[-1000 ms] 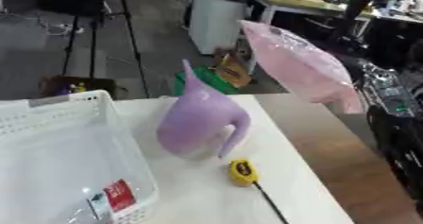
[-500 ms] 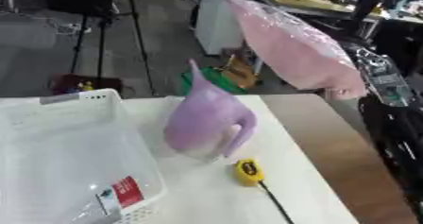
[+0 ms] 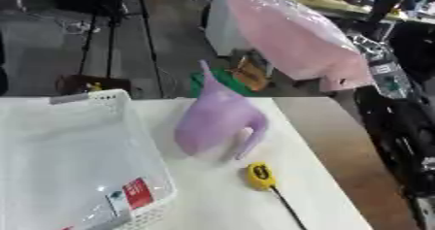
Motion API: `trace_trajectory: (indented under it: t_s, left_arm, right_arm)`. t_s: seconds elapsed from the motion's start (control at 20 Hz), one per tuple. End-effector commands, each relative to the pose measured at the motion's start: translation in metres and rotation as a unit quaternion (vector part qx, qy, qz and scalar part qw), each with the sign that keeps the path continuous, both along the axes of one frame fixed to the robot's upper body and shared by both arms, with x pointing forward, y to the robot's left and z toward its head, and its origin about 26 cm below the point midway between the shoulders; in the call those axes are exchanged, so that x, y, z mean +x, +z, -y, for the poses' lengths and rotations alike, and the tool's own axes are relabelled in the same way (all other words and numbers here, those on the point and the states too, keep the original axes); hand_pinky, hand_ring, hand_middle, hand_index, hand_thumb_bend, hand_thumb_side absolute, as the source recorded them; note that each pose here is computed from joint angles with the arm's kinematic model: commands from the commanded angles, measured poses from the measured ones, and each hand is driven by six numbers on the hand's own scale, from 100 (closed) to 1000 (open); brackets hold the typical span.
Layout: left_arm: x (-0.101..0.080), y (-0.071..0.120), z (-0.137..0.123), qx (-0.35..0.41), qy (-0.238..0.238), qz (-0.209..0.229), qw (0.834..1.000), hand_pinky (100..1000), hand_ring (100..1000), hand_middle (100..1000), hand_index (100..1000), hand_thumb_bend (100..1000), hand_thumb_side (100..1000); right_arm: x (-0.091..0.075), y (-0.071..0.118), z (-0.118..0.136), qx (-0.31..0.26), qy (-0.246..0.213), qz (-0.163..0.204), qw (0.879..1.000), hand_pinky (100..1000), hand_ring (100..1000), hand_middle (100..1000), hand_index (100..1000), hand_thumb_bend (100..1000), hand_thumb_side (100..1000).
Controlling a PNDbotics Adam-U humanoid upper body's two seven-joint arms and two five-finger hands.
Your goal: Pick up objects on the table and place them in the box.
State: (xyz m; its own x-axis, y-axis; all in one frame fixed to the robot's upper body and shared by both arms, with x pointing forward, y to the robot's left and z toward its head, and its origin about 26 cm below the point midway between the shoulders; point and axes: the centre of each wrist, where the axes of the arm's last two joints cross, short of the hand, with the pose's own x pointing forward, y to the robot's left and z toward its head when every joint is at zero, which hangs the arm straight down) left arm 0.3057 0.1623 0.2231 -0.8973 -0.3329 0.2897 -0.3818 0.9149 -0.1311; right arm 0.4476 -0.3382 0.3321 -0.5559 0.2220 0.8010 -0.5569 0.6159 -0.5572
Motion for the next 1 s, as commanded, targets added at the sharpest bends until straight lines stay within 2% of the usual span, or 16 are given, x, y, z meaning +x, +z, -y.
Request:
trace_trajectory:
  t_s: [0.05, 0.35, 1.0]
  left_arm:
    - [-0.004, 0.007, 0.003, -0.001, -0.008, 0.014, 1.000, 912, 950, 878, 785, 118, 1000]
    - [-0.004, 0.008, 0.005, -0.001, -0.012, 0.017, 1.000, 913, 951, 881, 786, 117, 1000]
    - [-0.003, 0.017, 0.009, -0.002, -0.020, 0.034, 0.999, 913, 952, 883, 785, 118, 1000]
  right_arm:
    - [-0.005, 0.023, -0.008, -0.005, 0.010, 0.028, 1.000, 100, 459, 188, 307, 100, 649]
    - [0.001, 0.032, -0.030, 0.001, 0.028, 0.026, 0.999, 100, 459, 188, 307, 100, 655]
    - [0.013, 0.035, -0.048, -0.018, -0.004, 0.038, 0.999, 100, 456, 185, 305, 100, 656]
